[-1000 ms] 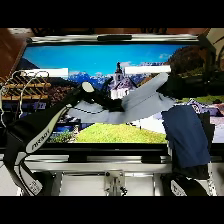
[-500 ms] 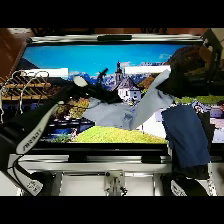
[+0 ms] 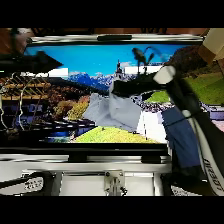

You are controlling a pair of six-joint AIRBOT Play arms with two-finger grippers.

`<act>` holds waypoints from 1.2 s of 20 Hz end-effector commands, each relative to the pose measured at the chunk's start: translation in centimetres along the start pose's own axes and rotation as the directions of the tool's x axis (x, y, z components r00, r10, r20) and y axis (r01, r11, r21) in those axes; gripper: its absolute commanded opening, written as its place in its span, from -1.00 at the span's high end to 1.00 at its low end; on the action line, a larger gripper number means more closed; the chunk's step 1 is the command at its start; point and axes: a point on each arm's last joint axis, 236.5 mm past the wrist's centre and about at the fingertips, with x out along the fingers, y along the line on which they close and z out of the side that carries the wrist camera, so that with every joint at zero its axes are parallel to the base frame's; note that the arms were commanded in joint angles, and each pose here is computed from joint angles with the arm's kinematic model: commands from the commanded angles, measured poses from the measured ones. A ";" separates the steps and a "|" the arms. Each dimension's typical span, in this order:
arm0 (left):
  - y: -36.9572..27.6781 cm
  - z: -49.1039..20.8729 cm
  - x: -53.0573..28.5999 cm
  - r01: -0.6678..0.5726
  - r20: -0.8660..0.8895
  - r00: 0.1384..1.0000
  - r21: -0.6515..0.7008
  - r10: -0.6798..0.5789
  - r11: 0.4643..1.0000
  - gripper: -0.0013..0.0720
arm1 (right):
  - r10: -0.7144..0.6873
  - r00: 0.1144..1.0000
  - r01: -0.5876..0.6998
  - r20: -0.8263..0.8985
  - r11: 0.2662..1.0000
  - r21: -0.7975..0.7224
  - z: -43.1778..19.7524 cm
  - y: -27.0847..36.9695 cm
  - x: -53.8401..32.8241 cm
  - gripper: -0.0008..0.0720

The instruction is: Fold the shirts.

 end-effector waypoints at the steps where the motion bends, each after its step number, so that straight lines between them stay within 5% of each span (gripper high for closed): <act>1: 0.8 1.3 -7.5 -0.082 0.092 0.993 0.011 0.080 0.997 0.89 | 0.028 1.000 -0.028 0.013 0.998 0.057 -0.7 0.1 9.0 0.69; 3: 0.5 1.0 -8.9 -0.091 0.094 0.992 0.020 0.089 0.996 0.89 | 0.095 0.995 -0.095 0.008 0.985 0.143 -1.2 0.4 11.6 -0.39; 9: 0.2 0.2 -8.6 -0.085 0.064 0.995 0.053 0.081 0.995 0.89 | 0.025 1.000 -0.024 -0.006 0.991 0.129 1.1 -4.9 4.7 -0.40; 12: 0.9 -0.1 -8.5 -0.105 0.052 0.993 0.049 0.103 0.993 0.89 | -0.261 0.954 0.285 -0.145 0.941 0.184 -1.2 -14.6 -2.8 -0.40; 14: 1.6 -0.3 -8.5 -0.129 0.042 0.991 0.050 0.127 0.990 0.89 | -0.409 0.818 0.503 -0.405 0.850 0.158 -7.5 -20.6 -7.7 -0.41; 16: 1.8 -0.4 -8.5 -0.137 0.038 0.990 0.051 0.135 0.989 0.89 | -0.325 0.783 0.481 -0.530 0.857 0.186 -12.1 -21.3 -7.7 -0.87; 24: 1.8 -0.4 -8.5 -0.137 0.039 0.990 0.039 0.136 0.990 0.89 | -0.163 0.920 0.294 -0.357 0.888 0.354 -12.5 -20.2 3.1 -0.87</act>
